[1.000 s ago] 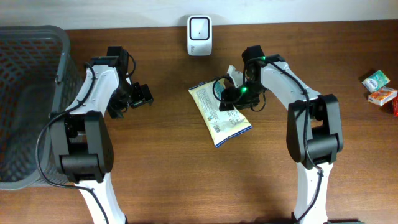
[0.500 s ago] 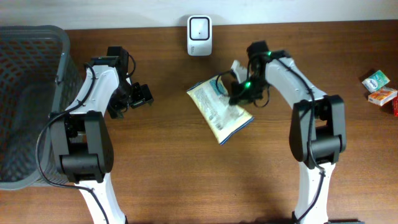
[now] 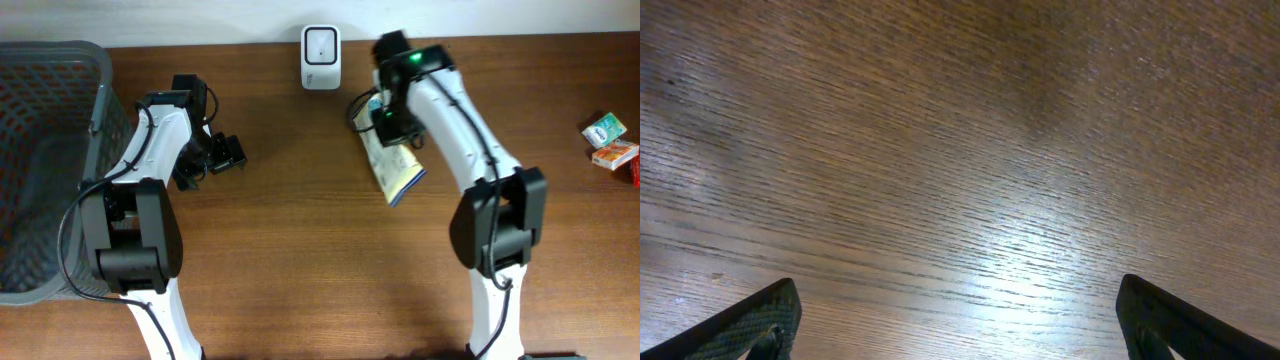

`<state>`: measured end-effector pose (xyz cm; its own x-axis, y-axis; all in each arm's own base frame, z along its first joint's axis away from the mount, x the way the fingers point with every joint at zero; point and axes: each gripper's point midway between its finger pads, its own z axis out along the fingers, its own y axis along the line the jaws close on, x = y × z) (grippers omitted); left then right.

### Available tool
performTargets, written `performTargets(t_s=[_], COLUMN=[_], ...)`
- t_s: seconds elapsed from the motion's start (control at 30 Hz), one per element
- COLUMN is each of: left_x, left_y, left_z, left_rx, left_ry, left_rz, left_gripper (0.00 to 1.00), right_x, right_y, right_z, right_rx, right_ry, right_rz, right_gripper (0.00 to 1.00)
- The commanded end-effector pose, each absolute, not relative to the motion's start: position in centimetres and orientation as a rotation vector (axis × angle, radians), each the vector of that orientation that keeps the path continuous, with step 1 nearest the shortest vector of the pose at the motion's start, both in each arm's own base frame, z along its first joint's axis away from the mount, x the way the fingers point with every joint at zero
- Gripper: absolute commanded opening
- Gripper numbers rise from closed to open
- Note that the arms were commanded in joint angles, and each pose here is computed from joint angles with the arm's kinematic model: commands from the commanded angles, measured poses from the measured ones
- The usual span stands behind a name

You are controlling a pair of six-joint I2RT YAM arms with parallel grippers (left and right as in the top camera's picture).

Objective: Scan the item barcode

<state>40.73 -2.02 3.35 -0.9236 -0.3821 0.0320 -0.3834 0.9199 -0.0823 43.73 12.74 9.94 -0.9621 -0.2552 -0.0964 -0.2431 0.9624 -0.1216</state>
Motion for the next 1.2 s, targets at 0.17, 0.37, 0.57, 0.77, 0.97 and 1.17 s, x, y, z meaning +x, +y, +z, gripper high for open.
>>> performTargets(t_s=[0.17,0.37,0.57,0.77,0.97,1.17], left_x=[41.2,41.2,41.2,41.2,41.2,41.2], left_y=[-1.8,-1.8,-1.7,-1.8,-1.8,-1.8], left_z=[4.5,4.5,4.5,4.5,4.5,4.5], left_rx=[0.632,0.632,0.633,0.632,0.632,0.632], left_ry=[-3.094,-3.094,-3.094,-3.094,-3.094,-3.094], left_rz=[0.133,0.133,0.133,0.133,0.133,0.133], left_gripper=[0.99,0.99,0.99,0.99,0.99,0.99], right_x=[40.6,40.9,40.9,41.2,39.9,39.6], right_y=[19.6,21.1,20.7,19.0,20.3,22.7], right_z=[7.9,8.5,8.3,8.2,4.6,1.9], right_rx=[-0.471,-0.439,-0.444,-0.464,-0.43,-0.4], right_ry=[2.95,2.909,3.013,3.036,3.027,2.917], right_rz=[-0.238,-0.229,0.129,0.514,0.777,1.0], right_gripper=[0.04,0.04,0.5,0.89,0.89,0.67])
